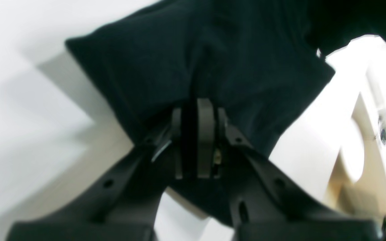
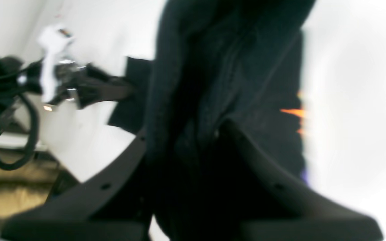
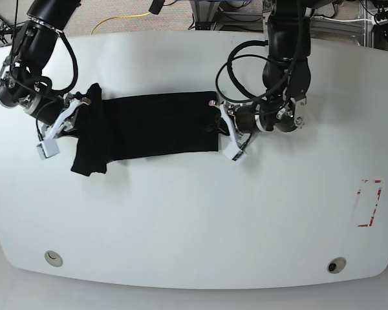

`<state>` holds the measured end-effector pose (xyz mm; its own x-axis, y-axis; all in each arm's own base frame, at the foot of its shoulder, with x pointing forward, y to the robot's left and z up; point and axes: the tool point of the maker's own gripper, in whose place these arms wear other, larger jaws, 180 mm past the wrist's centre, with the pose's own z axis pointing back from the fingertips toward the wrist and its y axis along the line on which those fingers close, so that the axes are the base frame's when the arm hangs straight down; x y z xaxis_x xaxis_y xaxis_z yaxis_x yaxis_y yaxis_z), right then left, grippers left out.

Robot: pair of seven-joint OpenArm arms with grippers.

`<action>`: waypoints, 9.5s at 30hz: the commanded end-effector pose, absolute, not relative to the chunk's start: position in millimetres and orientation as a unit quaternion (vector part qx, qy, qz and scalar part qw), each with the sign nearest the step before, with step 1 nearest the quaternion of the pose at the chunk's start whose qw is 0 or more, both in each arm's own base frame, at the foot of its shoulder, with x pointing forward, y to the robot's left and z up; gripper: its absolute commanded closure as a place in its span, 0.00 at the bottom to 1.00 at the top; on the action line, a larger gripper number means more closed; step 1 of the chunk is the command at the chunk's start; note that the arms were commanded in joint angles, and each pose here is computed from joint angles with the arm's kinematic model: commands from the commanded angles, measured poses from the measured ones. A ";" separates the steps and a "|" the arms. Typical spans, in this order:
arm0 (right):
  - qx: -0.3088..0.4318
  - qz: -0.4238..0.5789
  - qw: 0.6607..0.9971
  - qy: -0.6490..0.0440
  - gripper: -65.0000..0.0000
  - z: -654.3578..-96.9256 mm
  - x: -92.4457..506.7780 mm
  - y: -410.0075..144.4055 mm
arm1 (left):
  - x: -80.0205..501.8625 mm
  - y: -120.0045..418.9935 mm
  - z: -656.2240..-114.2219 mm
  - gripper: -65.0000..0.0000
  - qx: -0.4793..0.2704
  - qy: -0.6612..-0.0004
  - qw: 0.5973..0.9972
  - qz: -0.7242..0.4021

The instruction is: Fold the T-shirt properly

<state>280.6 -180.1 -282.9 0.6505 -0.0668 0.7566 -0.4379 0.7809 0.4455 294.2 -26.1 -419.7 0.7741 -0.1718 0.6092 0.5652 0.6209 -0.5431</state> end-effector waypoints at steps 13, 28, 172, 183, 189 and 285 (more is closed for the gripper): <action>0.366 0.136 0.824 -0.410 1.00 -277.4 295.7 -117.9 | 269.7 -66.7 -428.9 0.92 -0.371 -0.222 0.858 -0.277; 0.282 0.198 0.865 -0.364 0.17 -304.4 294.2 -102.1 | 271.5 -66.6 -427.8 0.68 -0.370 -0.223 0.858 -0.279; 0.033 0.234 0.905 -0.354 0.68 -345.0 261.9 -153.6 | 252.5 482.7 -356.4 0.62 0.067 -0.324 0.942 -0.060; 0.029 0.236 0.898 -0.369 0.68 -339.6 268.9 -154.8 | 313.2 409.8 -288.7 0.62 0.088 -0.405 0.891 -0.186; 0.002 0.239 0.874 -0.423 0.68 -326.7 284.3 -158.7 | 323.7 329.6 -288.4 0.62 0.074 -0.488 0.843 -0.215; 0.060 -0.083 0.991 -0.083 0.67 -650.2 -25.0 -170.6 | -13.9 187.3 -659.9 0.62 -0.018 -0.015 1.000 -0.001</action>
<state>-21.4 -168.9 -650.9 0.9721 -0.1756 0.1558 0.1559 0.9791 0.1310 -8.1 184.0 -660.3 0.9991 0.0047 0.0415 -0.0031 0.9992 -0.0398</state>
